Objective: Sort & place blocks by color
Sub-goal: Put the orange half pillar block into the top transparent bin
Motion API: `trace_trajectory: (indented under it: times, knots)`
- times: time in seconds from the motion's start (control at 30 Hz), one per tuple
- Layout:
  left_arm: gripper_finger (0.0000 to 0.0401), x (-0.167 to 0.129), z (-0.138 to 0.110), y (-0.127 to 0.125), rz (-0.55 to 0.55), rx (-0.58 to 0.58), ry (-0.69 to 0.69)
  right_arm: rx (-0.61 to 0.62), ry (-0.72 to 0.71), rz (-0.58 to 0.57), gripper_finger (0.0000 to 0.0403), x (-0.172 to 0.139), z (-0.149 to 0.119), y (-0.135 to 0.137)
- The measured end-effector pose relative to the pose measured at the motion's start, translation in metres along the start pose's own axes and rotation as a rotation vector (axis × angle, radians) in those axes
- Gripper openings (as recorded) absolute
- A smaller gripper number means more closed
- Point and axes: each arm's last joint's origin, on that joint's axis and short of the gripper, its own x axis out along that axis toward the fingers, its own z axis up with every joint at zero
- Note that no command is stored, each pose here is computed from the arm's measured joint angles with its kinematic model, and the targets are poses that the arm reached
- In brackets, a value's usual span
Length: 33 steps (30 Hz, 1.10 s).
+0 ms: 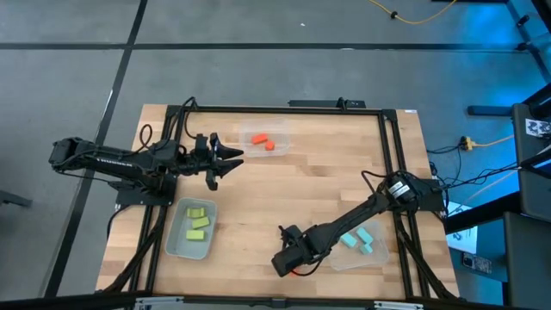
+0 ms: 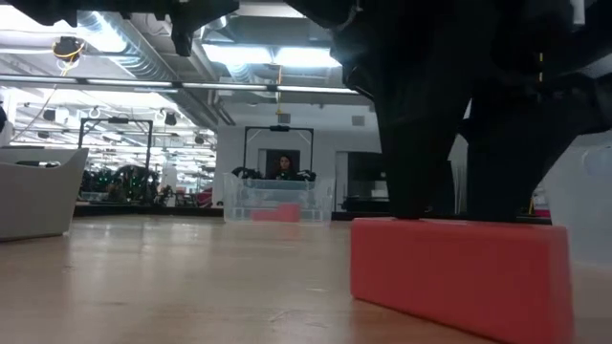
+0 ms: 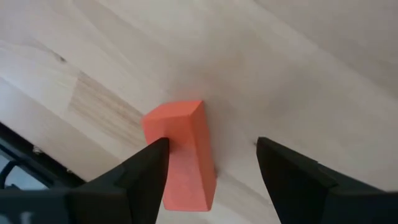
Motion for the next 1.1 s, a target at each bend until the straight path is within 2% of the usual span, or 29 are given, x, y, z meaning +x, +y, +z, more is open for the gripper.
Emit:
trace_trajectory:
  times: [0.4, 0.83, 1.0, 1.1]
  knots:
    - [0.0154, 0.0, 0.0, 0.0, 0.004, -0.001, -0.001, -0.09, -0.013, -0.055, 0.0245, 0.0, 0.023, -0.006]
    - [0.0154, 0.0, 0.0, 0.0, 0.004, -0.002, -0.001, -0.169, -0.101, -0.083, 0.0245, -0.001, 0.068, -0.012]
    - [0.0154, 0.0, 0.0, 0.0, 0.004, -0.001, -0.001, -0.268, -0.18, -0.112, 0.0245, -0.014, 0.076, -0.01]
    - [0.0154, 0.0, 0.0, 0.0, 0.004, -0.001, -0.001, -0.278, -0.27, -0.104, 0.0245, -0.038, 0.078, -0.004]
